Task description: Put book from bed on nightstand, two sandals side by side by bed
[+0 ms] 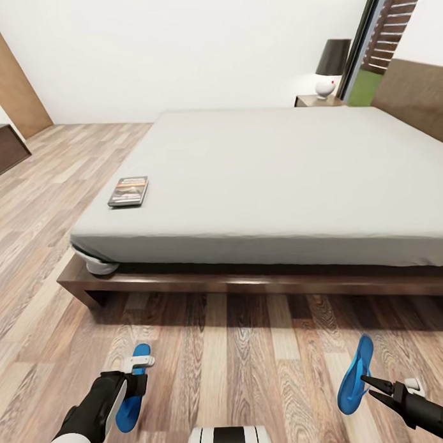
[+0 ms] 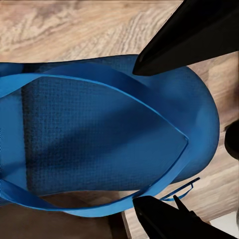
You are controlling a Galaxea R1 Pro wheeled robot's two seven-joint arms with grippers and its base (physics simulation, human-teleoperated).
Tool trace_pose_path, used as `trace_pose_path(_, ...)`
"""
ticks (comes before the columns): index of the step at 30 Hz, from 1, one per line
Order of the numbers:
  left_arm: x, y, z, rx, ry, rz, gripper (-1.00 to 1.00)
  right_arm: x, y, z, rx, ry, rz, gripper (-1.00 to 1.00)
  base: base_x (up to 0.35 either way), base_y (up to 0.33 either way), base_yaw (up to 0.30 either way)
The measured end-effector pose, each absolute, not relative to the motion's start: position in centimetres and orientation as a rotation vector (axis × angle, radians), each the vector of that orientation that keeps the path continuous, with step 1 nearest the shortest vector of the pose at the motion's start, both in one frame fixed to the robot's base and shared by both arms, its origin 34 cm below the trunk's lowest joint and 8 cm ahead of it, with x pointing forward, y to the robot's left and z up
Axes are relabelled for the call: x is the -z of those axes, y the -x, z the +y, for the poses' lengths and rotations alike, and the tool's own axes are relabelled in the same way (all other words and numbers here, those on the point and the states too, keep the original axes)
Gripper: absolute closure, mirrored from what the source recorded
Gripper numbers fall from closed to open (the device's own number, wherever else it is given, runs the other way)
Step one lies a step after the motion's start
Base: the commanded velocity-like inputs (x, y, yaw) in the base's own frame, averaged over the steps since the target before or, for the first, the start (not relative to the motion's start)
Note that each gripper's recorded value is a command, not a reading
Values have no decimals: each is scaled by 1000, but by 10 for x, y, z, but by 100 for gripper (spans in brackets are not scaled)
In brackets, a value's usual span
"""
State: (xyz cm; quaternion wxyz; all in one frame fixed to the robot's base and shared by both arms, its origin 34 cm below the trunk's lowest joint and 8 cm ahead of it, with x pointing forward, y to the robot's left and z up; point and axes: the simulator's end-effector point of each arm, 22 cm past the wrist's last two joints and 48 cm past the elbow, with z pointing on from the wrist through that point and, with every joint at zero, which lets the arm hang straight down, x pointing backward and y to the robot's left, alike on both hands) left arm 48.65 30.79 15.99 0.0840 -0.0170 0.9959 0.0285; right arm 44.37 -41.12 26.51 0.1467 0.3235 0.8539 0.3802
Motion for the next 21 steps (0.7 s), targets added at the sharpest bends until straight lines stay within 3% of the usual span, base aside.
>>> trace_pose_path(18, -141, -472, 308, -90, 50, 3012, 100, -248, -433, -411, -1086, -967, 2492, 100, 2, 0, 0)
trace_pose_path(21, -142, -472, 309, -91, 52, 3011, 100, -248, -433, -411, -1086, -967, 2492, 100, 206, 112, 0)
